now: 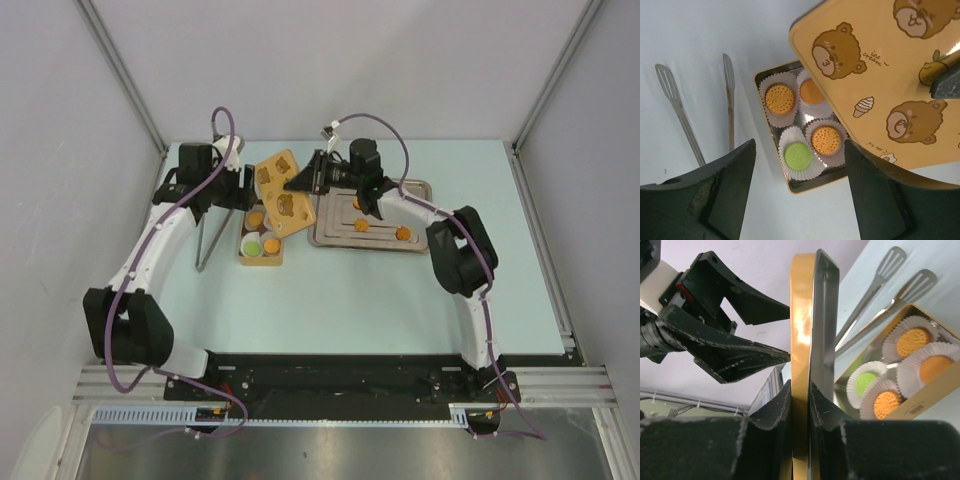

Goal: Pack the cookies

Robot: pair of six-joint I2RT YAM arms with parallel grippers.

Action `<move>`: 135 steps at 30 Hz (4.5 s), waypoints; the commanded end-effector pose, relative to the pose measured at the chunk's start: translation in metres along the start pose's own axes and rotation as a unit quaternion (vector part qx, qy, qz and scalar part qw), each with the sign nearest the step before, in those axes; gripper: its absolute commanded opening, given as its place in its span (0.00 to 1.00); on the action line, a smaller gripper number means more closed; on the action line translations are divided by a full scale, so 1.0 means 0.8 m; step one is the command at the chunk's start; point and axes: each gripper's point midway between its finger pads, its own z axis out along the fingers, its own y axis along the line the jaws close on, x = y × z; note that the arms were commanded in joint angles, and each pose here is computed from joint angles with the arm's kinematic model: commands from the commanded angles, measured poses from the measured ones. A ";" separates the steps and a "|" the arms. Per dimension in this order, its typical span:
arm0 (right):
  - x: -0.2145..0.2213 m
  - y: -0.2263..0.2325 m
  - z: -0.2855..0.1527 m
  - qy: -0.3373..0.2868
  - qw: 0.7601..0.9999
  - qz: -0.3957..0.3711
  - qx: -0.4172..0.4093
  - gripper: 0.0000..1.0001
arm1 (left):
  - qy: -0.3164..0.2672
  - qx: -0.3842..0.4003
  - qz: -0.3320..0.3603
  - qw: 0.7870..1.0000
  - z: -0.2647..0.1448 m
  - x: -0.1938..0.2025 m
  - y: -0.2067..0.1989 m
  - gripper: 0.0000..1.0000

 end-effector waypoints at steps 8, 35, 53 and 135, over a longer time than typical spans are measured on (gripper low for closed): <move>0.002 -0.037 0.046 -0.086 0.992 0.075 -0.044 0.00 | -0.040 0.014 -0.047 0.998 0.034 -0.017 0.022 0.76; 0.040 -0.068 0.092 -0.136 0.965 0.207 -0.089 0.00 | -0.008 -0.028 -0.032 0.999 0.057 0.041 0.044 0.76; 0.082 -0.091 0.083 -0.121 0.968 0.215 -0.050 0.02 | 0.013 -0.010 -0.042 0.999 0.080 0.056 0.040 0.77; 0.118 -0.113 0.040 0.002 0.992 0.058 0.114 0.42 | 0.062 0.015 -0.031 0.998 0.092 0.099 0.031 0.75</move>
